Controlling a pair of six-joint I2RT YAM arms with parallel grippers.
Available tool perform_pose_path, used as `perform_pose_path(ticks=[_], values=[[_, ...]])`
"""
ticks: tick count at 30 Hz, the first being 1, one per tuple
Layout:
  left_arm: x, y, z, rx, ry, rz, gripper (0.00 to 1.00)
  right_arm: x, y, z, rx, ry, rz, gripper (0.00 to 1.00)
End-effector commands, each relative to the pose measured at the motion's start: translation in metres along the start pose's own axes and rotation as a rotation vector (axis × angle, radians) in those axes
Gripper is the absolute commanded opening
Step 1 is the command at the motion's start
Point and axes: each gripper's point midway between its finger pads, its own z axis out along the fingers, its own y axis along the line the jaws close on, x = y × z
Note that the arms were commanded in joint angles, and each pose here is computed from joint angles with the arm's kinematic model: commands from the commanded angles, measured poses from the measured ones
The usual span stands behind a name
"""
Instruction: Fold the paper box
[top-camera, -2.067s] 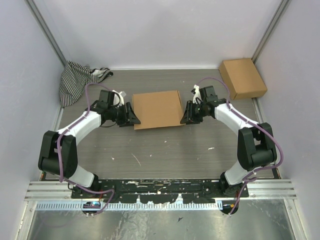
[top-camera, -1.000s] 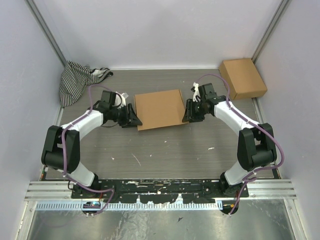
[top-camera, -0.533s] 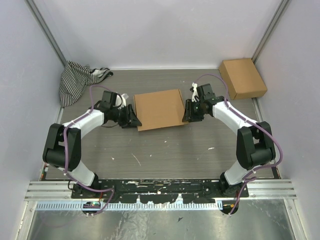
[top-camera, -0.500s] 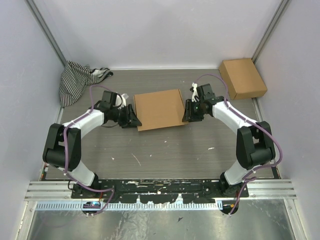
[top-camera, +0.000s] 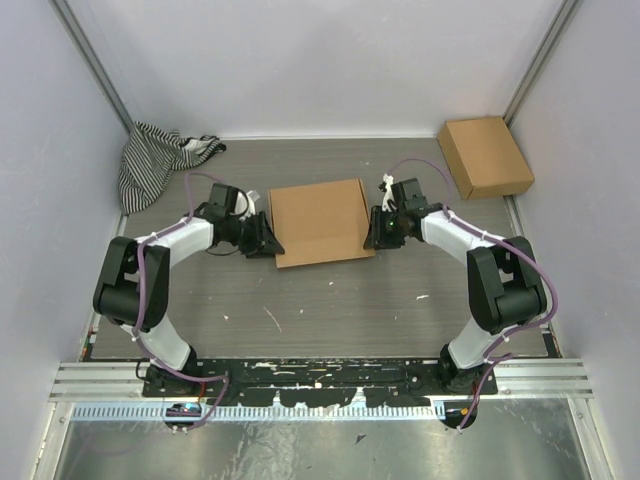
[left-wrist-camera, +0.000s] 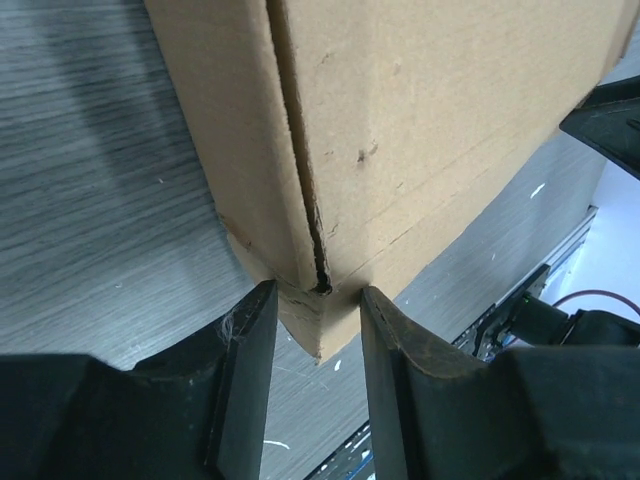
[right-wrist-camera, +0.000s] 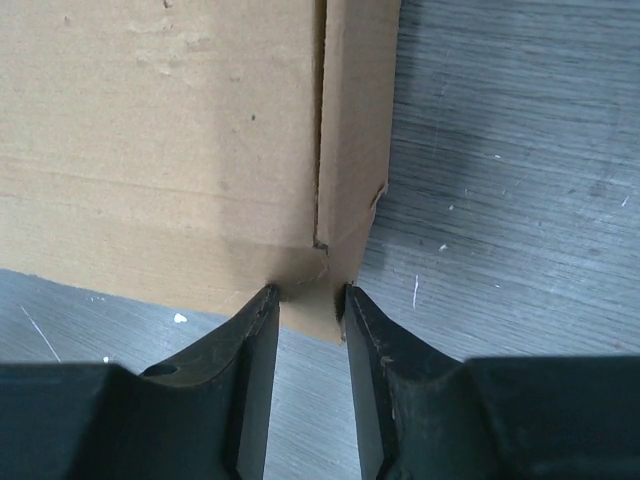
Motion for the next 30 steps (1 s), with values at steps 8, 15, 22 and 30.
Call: perform_pose_path(ticks=[8, 15, 22, 30], values=[[-0.029, 0.005, 0.005, -0.119, -0.148, 0.116, 0.41, -0.024, -0.008, 0.01, 0.037, -0.216, -0.016, 0.27], [-0.044, 0.006, 0.006, -0.185, -0.233, 0.175, 0.41, -0.032, 0.002, 0.008, 0.031, -0.267, -0.038, 0.21], [-0.052, -0.008, -0.015, -0.16, -0.331, 0.213, 0.57, -0.033, 0.011, 0.002, 0.007, -0.237, -0.054, 0.33], [-0.076, 0.001, -0.02, -0.225, -0.456, 0.273, 0.72, -0.038, 0.012, -0.008, 0.017, -0.258, -0.045, 0.54]])
